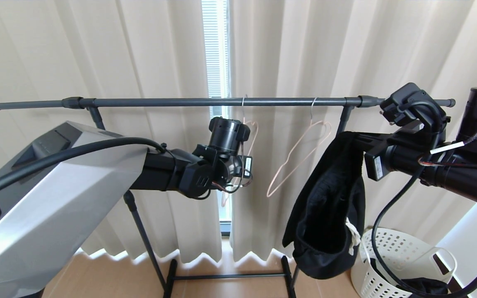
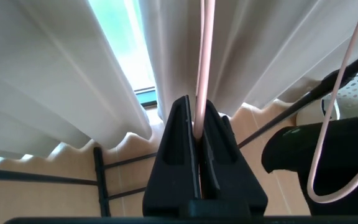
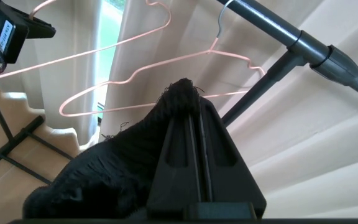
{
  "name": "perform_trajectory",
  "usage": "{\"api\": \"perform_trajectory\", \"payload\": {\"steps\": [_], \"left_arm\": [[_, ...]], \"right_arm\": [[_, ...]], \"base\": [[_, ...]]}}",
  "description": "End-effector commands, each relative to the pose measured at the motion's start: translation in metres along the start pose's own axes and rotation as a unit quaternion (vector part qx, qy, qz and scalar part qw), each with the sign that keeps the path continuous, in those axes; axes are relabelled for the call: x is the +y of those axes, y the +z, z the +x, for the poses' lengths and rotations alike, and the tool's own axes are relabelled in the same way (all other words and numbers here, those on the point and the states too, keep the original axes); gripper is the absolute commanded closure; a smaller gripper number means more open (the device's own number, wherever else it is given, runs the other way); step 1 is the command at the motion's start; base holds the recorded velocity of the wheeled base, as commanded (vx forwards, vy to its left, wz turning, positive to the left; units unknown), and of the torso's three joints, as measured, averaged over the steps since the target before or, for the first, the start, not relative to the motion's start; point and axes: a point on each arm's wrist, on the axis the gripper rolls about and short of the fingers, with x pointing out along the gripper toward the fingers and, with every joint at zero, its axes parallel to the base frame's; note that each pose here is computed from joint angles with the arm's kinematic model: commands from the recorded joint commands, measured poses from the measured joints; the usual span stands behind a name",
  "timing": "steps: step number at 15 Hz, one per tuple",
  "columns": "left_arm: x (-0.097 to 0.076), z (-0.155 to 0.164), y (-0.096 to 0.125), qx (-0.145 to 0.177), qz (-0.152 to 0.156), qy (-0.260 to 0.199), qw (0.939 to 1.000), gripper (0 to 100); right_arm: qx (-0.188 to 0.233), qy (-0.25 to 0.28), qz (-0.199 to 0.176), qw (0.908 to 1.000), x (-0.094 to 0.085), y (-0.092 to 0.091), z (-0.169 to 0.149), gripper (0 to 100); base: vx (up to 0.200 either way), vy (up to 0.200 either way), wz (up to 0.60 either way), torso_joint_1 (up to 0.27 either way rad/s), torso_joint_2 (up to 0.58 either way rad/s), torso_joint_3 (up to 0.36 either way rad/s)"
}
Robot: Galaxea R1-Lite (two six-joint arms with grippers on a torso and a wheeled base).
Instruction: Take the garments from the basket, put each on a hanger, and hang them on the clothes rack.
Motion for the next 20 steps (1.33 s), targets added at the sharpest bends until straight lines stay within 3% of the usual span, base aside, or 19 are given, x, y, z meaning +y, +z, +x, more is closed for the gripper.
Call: {"api": "perform_trajectory", "payload": {"steps": [1,8,11,20], "left_arm": [[0.003,-0.014,0.016,-0.021,-0.008,-0.005,0.9997,100],[0.011,-0.046,0.016,-0.015,-0.004,-0.007,0.9998,100],[0.018,-0.074,0.013,-0.017,-0.002,-0.013,0.9998,100],[0.057,-0.180,-0.056,-0.042,0.007,-0.050,0.9978,100]], "right_arm": [[0.000,0.000,0.000,1.0000,0.000,0.000,0.000,100],[0.002,0.001,0.000,1.0000,0.000,-0.001,0.000,100],[0.002,0.001,0.000,1.0000,0.000,-0.001,0.001,100],[0.009,-0.021,-0.003,0.9997,0.004,-0.001,-0.002,100]], "base": [[0.000,0.000,0.00,0.000,0.00,0.000],[0.000,0.000,0.00,0.000,0.00,0.000],[0.000,0.000,0.00,0.000,0.00,0.000],[0.000,0.000,0.00,0.000,0.00,0.000]]}}
